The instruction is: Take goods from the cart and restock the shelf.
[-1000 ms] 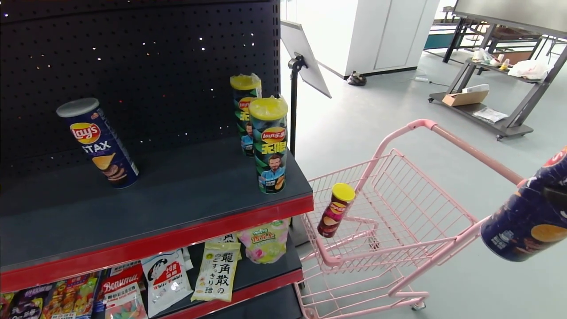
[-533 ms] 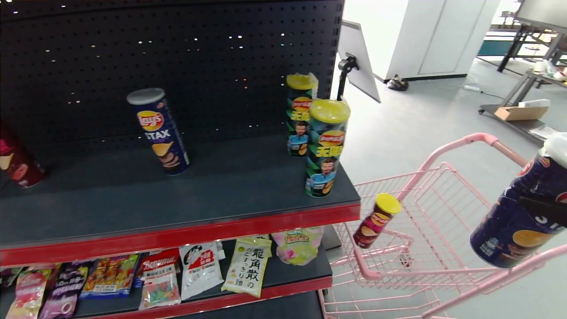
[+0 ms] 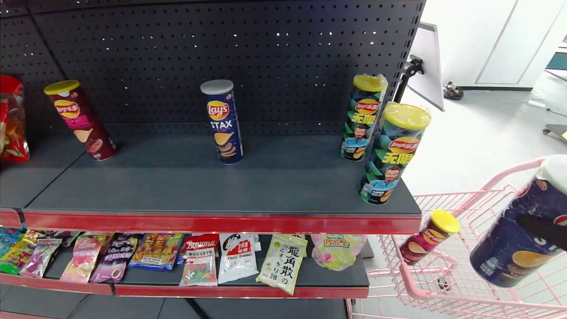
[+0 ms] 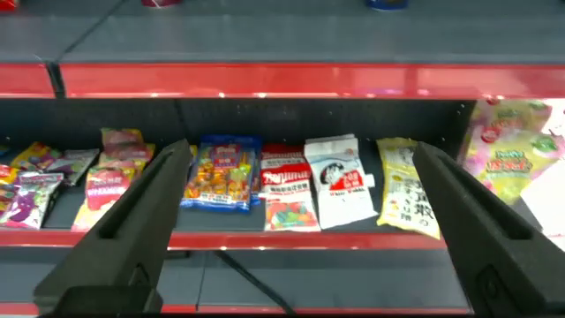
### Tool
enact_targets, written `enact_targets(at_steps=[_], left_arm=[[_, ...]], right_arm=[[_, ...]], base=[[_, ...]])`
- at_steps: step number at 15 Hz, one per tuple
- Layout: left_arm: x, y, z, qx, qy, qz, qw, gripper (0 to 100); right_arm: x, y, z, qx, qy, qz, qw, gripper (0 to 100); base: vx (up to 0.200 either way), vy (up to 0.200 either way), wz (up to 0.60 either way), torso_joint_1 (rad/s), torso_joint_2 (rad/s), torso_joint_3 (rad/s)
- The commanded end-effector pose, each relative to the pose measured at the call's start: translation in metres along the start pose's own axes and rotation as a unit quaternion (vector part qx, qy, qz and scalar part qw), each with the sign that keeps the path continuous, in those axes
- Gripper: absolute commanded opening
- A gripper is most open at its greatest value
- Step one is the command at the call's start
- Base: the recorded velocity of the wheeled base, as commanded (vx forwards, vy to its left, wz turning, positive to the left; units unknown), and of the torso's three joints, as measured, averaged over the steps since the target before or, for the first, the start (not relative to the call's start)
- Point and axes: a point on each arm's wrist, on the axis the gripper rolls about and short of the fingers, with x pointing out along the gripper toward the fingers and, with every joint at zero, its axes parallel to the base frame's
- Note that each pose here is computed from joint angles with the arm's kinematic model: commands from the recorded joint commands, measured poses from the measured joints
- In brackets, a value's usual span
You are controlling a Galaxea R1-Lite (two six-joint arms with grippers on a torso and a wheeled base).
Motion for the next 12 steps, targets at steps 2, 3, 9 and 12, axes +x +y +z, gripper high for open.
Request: enact_targets(at_steps=[2,3,9,12], left_arm=[[0.0,0.0,0.0002,0.0,0.0,0.0,1.0,100],[0.0,0.0,0.0002,0.0,0.0,0.0,1.0,100],[0.0,0.0,0.0002,0.0,0.0,-0.001,1.0,100],[0.0,0.0,0.0002,0.0,0.0,-0.001,1.0,100]], right_arm=[[-0.0055,0.0025,-0.0048,-0.002,-0.004,-0.001,1.0,0],[-0.0052,0.0026,-0.0055,-0.001,-0.004,-0.001,1.0,0],[-0.007,0.0031,-0.0062,-0.003,-0.007,-0.002,1.0,0],[-0.0081,0.0039,-0.0061,-0.004,-0.011,0.008,1.0,0]], base=[[-0.2,0.0,0.0,0.005,0.0,0.002],[0.0,0.0,0.0,0.0,0.0,0.0],[0.0,0.133,0.0,0.006,0.0,0.002],[0.0,0.2,0.0,0.007,0.0,0.006]])
